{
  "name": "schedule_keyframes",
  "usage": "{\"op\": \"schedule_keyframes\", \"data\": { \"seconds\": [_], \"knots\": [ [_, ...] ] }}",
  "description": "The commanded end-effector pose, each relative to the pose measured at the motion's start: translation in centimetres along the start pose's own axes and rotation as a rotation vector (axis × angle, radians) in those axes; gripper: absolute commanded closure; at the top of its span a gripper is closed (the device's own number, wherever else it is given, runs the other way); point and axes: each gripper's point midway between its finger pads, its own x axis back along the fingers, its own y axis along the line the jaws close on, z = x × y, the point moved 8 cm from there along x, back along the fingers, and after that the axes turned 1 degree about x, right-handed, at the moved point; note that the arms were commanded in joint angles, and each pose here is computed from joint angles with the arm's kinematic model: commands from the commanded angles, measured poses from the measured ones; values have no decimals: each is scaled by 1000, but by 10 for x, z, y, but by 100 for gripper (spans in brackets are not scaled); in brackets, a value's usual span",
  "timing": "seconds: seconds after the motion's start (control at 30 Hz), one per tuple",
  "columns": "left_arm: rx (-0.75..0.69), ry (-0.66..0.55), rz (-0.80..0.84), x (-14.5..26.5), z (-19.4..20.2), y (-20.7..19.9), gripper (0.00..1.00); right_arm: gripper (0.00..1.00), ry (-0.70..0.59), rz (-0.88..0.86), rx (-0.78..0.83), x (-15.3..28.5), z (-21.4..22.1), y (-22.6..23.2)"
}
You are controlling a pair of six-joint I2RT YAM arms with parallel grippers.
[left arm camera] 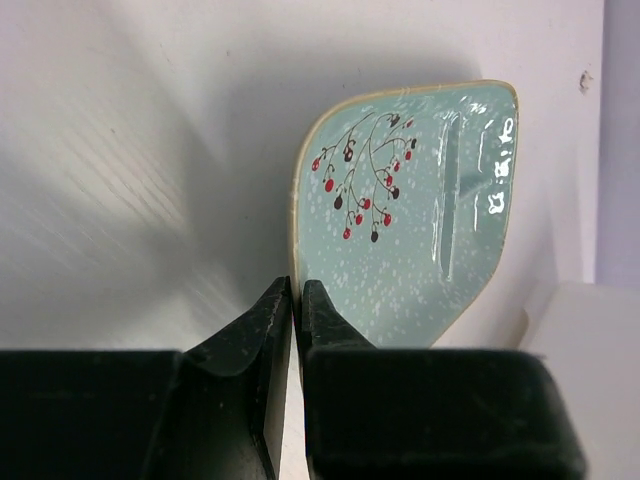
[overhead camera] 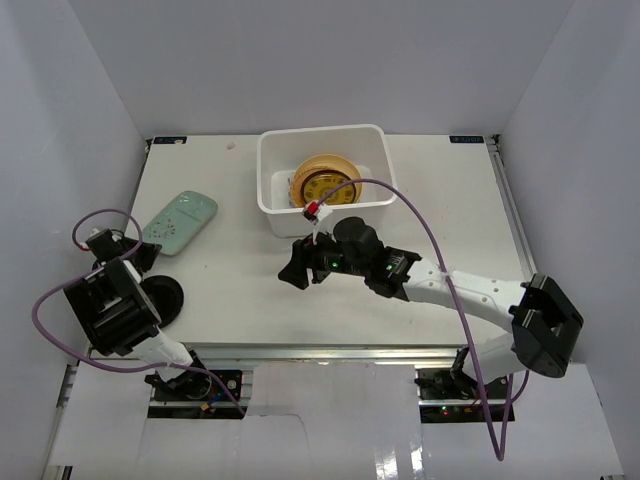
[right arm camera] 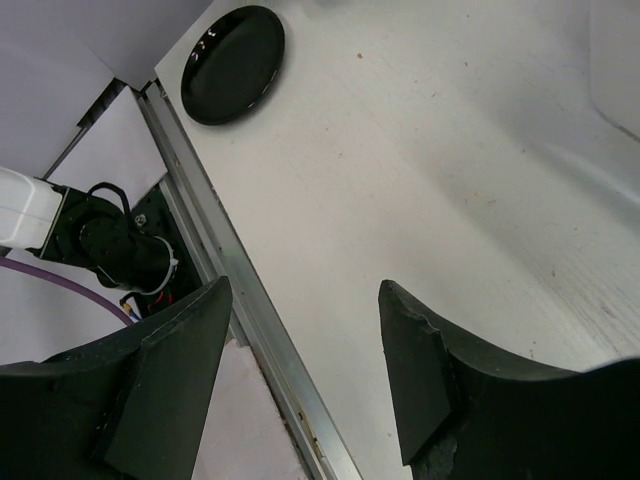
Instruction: Place the plates into the plastic bin on the countertop
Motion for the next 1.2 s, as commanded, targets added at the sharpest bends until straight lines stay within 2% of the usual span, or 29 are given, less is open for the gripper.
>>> {"op": "schedule_keyframes", "data": {
  "seconds": [0.0,0.33,0.47,0.87,0.97,1.17],
  "knots": [
    [25,-5,170,6,-2,-22,100,33,-51,33,27,11,-6,0],
    [61,-41,368,23,-4,-47,100,34,-110,158,21,30,0,-15],
    [144,-30,450,32,2,-53,100,35,-142,179,16,38,-3,-15],
    [164,-75,587,62,-3,-76,100,35,-122,202,8,33,0,-23],
    [201,-96,655,77,-10,-90,100,35,-122,210,9,35,0,-26],
    [158,-139,805,111,-33,-134,100,35,-152,232,13,48,-8,-33]
  ]
}}
